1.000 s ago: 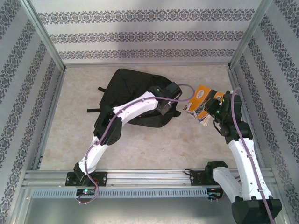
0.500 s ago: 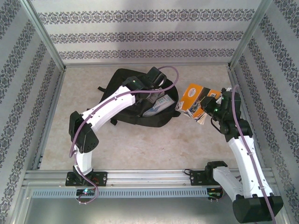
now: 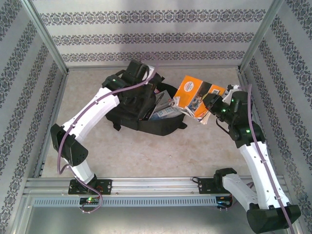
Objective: Pack the student bag
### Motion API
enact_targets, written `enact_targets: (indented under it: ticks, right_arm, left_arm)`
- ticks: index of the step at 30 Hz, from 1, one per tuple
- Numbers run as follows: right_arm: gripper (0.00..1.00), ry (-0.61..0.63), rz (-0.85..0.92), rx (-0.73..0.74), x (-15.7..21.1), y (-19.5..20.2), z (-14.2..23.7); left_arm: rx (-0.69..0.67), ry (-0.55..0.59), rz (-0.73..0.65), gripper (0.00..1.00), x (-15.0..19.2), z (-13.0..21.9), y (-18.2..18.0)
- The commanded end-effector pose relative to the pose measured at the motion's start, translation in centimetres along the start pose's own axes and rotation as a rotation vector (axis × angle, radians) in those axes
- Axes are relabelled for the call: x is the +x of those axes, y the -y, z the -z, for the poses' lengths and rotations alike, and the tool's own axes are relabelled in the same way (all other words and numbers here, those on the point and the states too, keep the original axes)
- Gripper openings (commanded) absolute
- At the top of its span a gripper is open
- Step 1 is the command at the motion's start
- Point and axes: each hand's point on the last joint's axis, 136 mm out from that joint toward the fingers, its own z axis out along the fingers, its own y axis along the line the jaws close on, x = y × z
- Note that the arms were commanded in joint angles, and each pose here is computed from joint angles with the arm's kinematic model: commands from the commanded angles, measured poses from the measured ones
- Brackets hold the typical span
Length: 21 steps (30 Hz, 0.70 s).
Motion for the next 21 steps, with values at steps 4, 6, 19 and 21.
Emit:
enact_targets:
  ticks: [4,6,19,21]
  right_arm:
    - [0.00,-0.126,-0.170,-0.158,3.2,-1.9,-2.6]
    - [0.00,-0.147,-0.196,-0.170,4.2,-1.8,-3.2]
    - [0.00,-0.295,-0.255,-0.207,7.4,-2.2,-8.7]
    - [0.00,-0.295,-0.286,-0.212,7.6,-2.0,-9.5]
  left_arm:
    - [0.204,0.169,0.079,0.00,-4.3,5.4,3.0]
    - [0.221,0.181,0.091,0.00,-4.5,5.9,3.1]
    - [0.342,0.181,0.123,0.00,-4.4,6.5,4.9]
    - [0.363,0.181,0.129,0.00,-4.5,6.6,5.2]
